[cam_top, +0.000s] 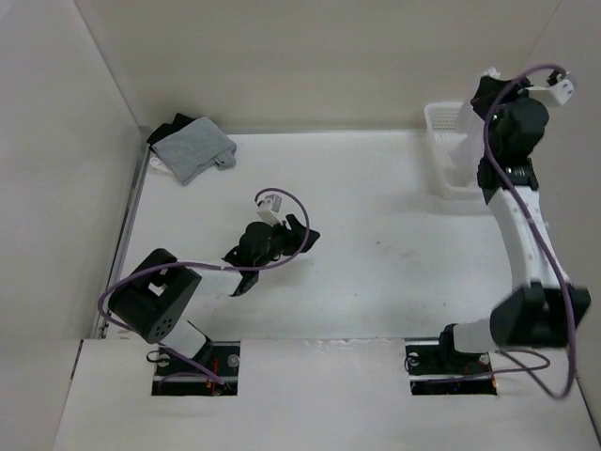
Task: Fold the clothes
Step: Grab the tank top from the pile, then move the tank top to the center of the board
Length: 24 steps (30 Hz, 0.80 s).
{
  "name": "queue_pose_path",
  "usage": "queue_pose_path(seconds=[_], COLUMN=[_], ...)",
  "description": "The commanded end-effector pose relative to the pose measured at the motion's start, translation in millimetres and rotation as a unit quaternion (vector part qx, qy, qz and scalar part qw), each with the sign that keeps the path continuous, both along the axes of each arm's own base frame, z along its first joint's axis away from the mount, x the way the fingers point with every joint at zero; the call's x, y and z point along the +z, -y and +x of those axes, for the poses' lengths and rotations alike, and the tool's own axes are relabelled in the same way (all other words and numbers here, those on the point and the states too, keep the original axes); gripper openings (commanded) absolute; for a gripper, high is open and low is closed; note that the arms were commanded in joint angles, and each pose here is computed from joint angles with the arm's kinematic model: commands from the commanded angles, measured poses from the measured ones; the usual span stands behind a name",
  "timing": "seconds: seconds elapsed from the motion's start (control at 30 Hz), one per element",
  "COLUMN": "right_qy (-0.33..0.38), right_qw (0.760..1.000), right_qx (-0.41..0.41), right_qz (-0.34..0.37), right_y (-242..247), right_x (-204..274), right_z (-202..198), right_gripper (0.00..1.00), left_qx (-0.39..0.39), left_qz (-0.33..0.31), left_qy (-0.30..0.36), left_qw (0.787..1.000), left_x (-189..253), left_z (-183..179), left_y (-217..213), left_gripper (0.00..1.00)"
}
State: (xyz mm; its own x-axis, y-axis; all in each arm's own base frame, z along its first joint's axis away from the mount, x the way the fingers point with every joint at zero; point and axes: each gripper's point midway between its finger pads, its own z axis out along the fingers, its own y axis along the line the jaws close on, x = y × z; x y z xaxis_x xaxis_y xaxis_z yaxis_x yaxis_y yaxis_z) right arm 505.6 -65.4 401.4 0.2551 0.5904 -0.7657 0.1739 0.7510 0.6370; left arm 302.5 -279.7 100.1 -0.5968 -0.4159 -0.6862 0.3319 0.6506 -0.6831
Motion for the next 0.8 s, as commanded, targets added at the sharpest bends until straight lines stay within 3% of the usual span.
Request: queue_pose_path(seconds=[0.0, 0.13, 0.2, 0.33, 0.4, 0.5, 0.7, 0.73, 0.77], right_qy=[0.169, 0.24, 0.28, 0.311, 0.307, 0.274, 0.131, 0.105, 0.052], right_qw=[0.982, 0.957, 0.933, 0.902, 0.895, 0.897, 0.908, 0.909, 0.912], right_qx=[0.073, 0.154, 0.22, 0.295, 0.322, 0.344, 0.393, 0.398, 0.402], right_qz=[-0.048, -0.055, -0.055, -0.04, -0.039, -0.049, -0.067, -0.061, -0.061], right_y=[-77.9, -129.9, -156.5, -180.6, -197.2, -230.7, -331.7, -345.5, -372.3], right_x=[123.6, 185.5, 220.2, 243.0, 240.7, 221.0, 88.2, 62.3, 12.4], right_z=[-113.0, -215.9, -277.5, -327.3, -330.1, -309.4, -181.6, -154.9, -100.3], right_gripper=[0.0, 0.0, 0.0, 0.0, 0.0, 0.01, 0.01, 0.01, 0.01], left_qx=[0.013, 0.042, 0.061, 0.107, 0.126, 0.149, 0.168, 0.171, 0.17], left_qz=[-0.055, -0.075, -0.077, -0.08, -0.08, -0.077, -0.054, -0.048, -0.036], left_qy=[0.042, 0.061, 0.076, 0.099, 0.105, 0.107, 0.081, 0.073, 0.056], left_qw=[0.997, 0.994, 0.992, 0.986, 0.983, 0.98, 0.981, 0.981, 0.983], left_x=[45.0, 74.0, 92.5, 117.0, 125.2, 126.2, 97.4, 89.1, 75.0], left_z=[0.9, 0.4, -2.1, -2.6, -2.8, -3.4, -4.0, -3.3, -2.4], left_y=[-7.2, -25.8, -38.7, -67.4, -82.0, -99.5, -114.8, -116.8, -117.2], left_gripper=[0.52, 0.52, 0.52, 0.52, 0.52, 0.53, 0.53, 0.53, 0.53])
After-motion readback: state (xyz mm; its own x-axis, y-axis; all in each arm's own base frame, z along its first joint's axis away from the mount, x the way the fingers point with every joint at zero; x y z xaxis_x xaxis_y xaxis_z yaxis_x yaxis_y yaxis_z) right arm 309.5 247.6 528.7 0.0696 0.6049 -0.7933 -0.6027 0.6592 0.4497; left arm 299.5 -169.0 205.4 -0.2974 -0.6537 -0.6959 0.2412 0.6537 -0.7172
